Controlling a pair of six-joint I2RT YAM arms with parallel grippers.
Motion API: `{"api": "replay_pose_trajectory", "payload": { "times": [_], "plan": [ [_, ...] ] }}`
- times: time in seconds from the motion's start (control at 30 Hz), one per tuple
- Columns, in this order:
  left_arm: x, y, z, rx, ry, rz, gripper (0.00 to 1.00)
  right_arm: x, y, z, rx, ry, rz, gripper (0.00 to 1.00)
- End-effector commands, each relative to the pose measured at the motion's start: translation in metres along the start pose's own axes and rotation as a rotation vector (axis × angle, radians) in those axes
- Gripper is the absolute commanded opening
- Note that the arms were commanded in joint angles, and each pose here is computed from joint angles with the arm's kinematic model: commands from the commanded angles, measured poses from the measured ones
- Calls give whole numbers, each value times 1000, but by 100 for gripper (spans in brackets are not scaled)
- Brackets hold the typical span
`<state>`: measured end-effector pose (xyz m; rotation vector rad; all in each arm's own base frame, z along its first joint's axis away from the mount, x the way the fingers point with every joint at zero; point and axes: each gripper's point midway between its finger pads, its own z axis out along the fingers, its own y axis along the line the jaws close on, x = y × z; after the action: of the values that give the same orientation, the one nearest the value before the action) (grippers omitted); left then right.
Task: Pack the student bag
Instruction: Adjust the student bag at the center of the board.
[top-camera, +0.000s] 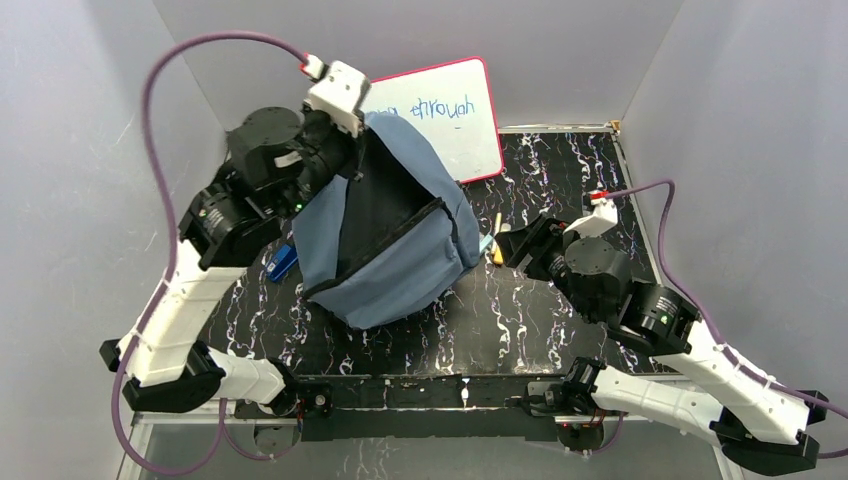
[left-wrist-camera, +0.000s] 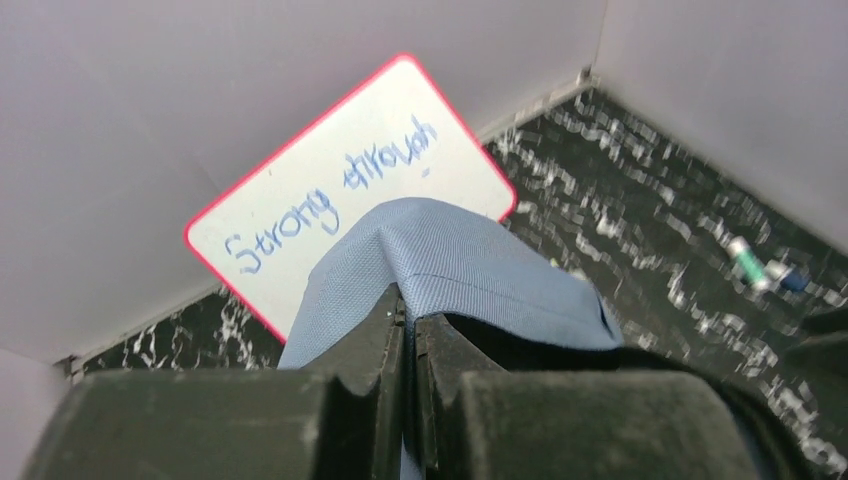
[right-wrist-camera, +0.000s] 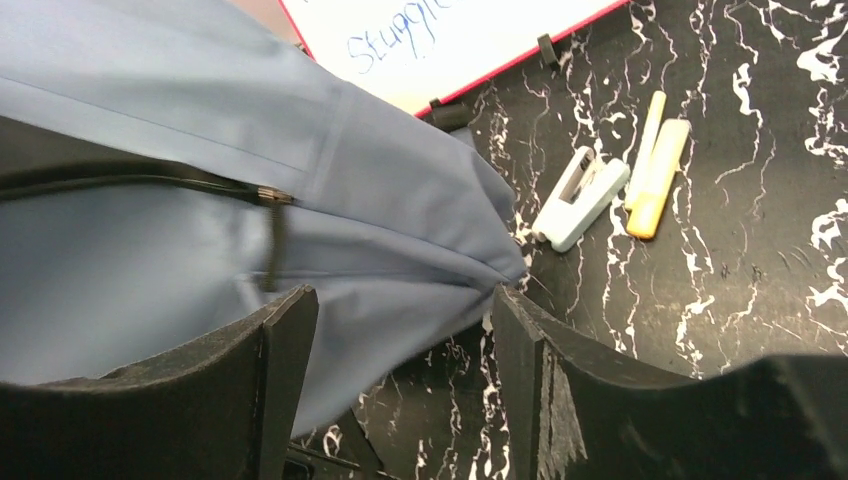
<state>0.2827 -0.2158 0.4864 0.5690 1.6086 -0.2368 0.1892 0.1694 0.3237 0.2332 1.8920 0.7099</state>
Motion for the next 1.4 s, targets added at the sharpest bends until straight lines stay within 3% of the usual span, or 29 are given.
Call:
{"api": "replay_pose_trajectory", "payload": {
  "times": [0.0, 0.33, 0.5, 0.87, 1.07, 1.37],
  "plan": [
    [-95, 26, -45, -29, -308, -187, 0, -2, 2, -1, 5, 6, 15, 73],
    [-191, 45, -112, 33, -638, -305, 0, 7, -5, 3, 32, 16, 27, 73],
    [-203, 56, -114, -26, -676, -268, 0, 13, -8, 5, 42, 28, 26, 73],
    [-162, 95, -67, -365, -470, -48, 0, 22, -10, 9, 45, 52, 23, 72],
    [-155, 140, -88, -653, -399, 44, 0, 30, -8, 14, 44, 71, 21, 72],
    [-140, 179, -128, -939, -236, 262, 0, 40, -3, 22, 38, 98, 13, 72]
  ]
}}
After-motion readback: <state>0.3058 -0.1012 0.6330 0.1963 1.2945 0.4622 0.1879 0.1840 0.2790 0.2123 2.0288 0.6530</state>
